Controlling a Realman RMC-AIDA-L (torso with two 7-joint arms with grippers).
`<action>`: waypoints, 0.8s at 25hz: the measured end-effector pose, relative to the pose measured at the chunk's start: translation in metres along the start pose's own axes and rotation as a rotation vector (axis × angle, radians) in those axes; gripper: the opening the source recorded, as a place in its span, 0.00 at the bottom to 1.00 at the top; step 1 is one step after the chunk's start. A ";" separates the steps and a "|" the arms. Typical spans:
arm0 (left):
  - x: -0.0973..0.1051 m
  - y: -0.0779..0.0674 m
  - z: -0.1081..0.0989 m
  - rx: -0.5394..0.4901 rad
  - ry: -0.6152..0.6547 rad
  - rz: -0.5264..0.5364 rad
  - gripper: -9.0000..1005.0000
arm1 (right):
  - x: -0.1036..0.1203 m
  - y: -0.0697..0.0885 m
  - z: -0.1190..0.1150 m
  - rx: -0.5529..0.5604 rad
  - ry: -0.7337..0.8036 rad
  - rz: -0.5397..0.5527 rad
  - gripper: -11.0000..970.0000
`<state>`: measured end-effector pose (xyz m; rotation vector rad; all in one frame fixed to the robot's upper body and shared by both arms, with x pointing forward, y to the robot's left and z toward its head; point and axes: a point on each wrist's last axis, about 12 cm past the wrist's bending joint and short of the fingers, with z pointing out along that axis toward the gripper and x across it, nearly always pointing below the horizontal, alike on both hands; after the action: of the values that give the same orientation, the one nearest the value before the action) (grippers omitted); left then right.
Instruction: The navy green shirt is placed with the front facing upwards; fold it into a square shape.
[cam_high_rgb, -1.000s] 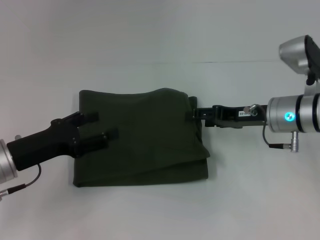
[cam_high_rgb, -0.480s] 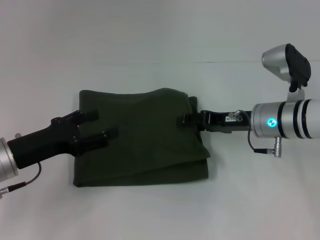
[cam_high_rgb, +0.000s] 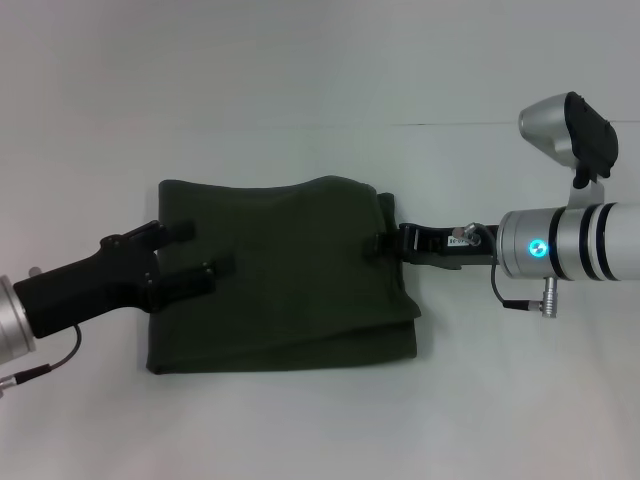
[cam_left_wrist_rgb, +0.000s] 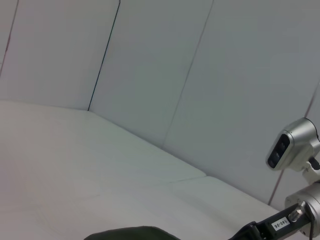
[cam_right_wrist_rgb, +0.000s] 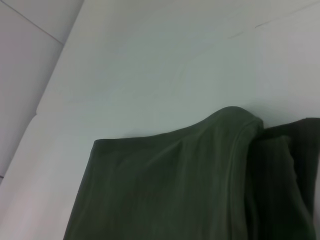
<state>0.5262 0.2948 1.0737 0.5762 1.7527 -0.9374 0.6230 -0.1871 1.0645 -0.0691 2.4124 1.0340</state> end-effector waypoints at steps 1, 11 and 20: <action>0.000 0.000 0.000 -0.002 0.000 -0.001 0.90 | 0.000 0.000 0.000 -0.002 -0.001 0.000 0.51; 0.002 0.001 -0.001 -0.017 0.000 -0.007 0.90 | 0.001 0.005 -0.004 -0.091 -0.028 -0.022 0.19; 0.001 0.002 0.000 -0.016 -0.001 -0.030 0.90 | -0.001 0.009 -0.016 -0.181 -0.052 -0.046 0.06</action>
<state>0.5269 0.2960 1.0726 0.5407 1.7705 -0.9435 0.6145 -0.1924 1.0802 -0.1575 2.2551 1.2156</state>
